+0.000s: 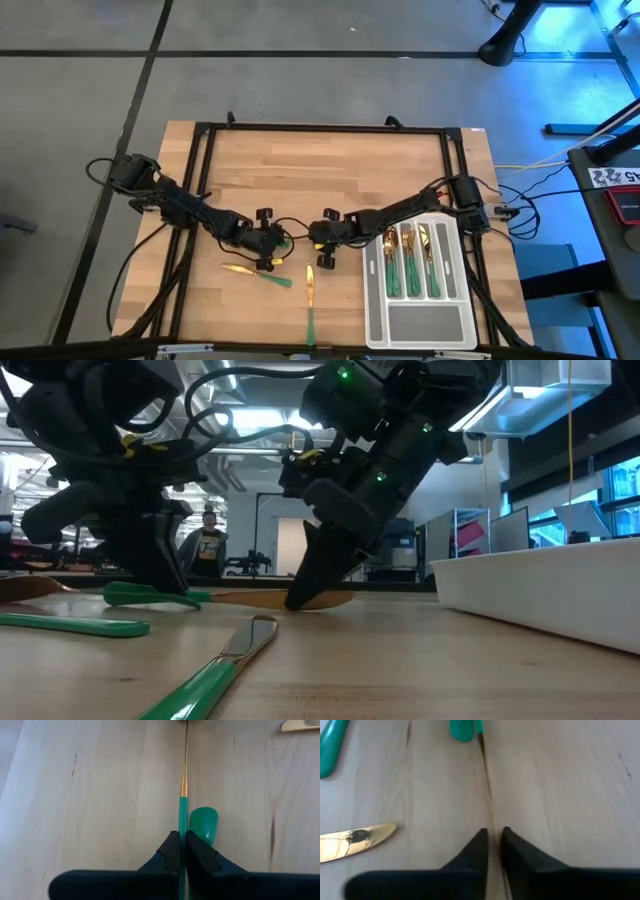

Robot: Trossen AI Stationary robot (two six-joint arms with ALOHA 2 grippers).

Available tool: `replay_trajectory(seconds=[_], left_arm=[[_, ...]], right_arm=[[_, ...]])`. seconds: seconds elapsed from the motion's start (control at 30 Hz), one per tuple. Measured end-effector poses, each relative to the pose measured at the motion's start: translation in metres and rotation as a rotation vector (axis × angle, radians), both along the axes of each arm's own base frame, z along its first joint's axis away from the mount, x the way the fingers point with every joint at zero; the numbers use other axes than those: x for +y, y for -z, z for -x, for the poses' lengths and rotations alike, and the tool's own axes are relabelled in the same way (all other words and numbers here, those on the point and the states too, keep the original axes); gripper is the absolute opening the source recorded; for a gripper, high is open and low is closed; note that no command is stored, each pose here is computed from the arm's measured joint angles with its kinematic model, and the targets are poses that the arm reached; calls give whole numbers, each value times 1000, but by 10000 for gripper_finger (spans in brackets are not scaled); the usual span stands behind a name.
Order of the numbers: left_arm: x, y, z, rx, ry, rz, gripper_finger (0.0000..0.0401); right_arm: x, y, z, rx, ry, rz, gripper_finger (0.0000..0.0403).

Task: Sort silverware
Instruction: Put the top center green knife into the silverware rack

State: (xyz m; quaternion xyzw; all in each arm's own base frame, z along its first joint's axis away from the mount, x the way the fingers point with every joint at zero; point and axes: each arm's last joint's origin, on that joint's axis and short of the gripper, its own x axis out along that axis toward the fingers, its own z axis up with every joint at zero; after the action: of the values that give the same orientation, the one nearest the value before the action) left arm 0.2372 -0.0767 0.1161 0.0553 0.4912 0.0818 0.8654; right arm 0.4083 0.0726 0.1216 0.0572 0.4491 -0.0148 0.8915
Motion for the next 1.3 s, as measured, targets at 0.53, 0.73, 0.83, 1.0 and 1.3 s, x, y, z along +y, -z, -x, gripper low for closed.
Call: replay_trajectory(seconds=[0.53, 0.73, 0.83, 1.0, 1.3], left_arm=[[1, 5, 5, -121, -281, 92, 0], [1, 0, -8, -262, -264, 176, 0], [2, -7, -16, -350, -239, 191, 1], [7, -15, -25, -443, -216, 186, 1], [9, -34, -39, -645, -156, 184, 1]], right_arm=[[21, -88, 54, -32, 221, 388, 180], [69, -121, 100, -111, 222, 468, 159], [94, -122, 119, -148, 227, 449, 155], [121, -112, 143, -203, 259, 364, 154], [126, -76, 157, -308, 429, 179, 188]])
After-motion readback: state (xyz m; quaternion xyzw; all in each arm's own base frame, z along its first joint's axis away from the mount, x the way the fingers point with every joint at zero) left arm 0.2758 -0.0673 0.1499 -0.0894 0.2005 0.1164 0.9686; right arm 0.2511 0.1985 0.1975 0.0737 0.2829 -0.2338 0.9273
